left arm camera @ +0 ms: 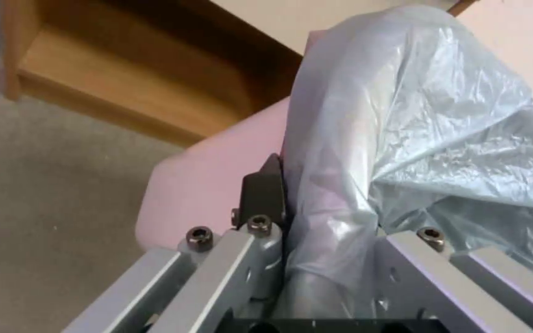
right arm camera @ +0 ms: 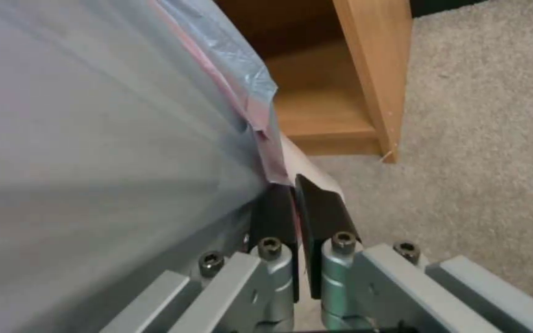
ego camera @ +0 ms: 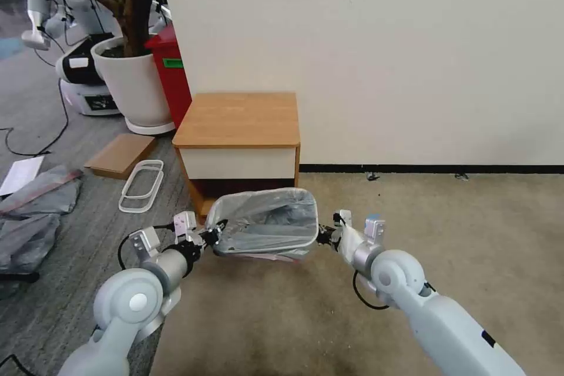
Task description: Pick up the garbage bag from the table and place it over the trash can.
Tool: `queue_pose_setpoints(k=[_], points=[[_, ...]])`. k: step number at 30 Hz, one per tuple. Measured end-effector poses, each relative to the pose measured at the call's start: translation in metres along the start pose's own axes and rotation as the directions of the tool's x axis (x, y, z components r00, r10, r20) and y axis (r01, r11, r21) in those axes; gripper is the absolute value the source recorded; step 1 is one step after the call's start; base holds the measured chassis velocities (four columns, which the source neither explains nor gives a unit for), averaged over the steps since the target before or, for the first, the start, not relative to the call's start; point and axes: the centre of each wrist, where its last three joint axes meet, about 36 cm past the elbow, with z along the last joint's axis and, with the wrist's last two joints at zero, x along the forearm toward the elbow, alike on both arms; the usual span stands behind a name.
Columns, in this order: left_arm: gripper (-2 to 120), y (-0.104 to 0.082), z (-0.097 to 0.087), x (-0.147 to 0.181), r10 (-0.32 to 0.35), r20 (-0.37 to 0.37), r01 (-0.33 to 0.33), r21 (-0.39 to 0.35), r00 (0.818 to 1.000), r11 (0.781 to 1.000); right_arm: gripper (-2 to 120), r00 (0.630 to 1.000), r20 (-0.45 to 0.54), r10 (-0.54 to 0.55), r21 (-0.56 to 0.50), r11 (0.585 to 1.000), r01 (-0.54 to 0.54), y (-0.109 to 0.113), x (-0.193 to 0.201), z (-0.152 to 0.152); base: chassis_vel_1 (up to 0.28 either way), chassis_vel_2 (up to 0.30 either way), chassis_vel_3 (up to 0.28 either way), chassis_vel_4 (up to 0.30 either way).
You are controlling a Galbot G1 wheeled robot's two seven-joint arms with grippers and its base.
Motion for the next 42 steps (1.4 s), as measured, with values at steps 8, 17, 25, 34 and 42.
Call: queue_pose_setpoints(k=[8, 17, 25, 34, 42], points=[[7, 0.003, 0.003, 0.001, -0.017, -0.032, 0.016, -0.018, 0.999, 1.0, 6, 1.0, -0.011, 0.018, 0.044, 0.999, -0.018, -0.003, -0.002, -0.002, 0.0, 0.0, 0.0, 0.0], [7, 0.003, 0.005, 0.0, -0.015, -0.053, 0.014, -0.022, 0.998, 1.0, 4, 0.998, -0.032, 0.055, 0.1, 0.994, -0.052, -0.009, -0.012, 0.011, 0.0, 0.0, 0.0, 0.0], [7, 0.003, 0.005, 0.0, -0.007, -0.055, 0.006, -0.015, 0.998, 1.0, 5, 0.996, -0.04, 0.083, 0.125, 0.989, -0.078, -0.016, -0.016, 0.017, 0.0, 0.0, 0.0, 0.0], [7, 0.001, 0.003, 0.003, 0.005, -0.05, -0.006, -0.014, 0.999, 1.0, 6, 0.992, -0.042, 0.122, 0.147, 0.982, -0.115, -0.028, -0.023, 0.027, 0.0, 0.0, 0.0, 0.0], [3, 0.007, 0.001, 0.002, -0.014, -0.048, 0.013, -0.021, 0.999, 1.0, 5, 0.99, -0.024, 0.139, 0.164, 0.977, -0.133, -0.033, -0.02, 0.025, 0.0, 0.0, 0.0, 0.0]])
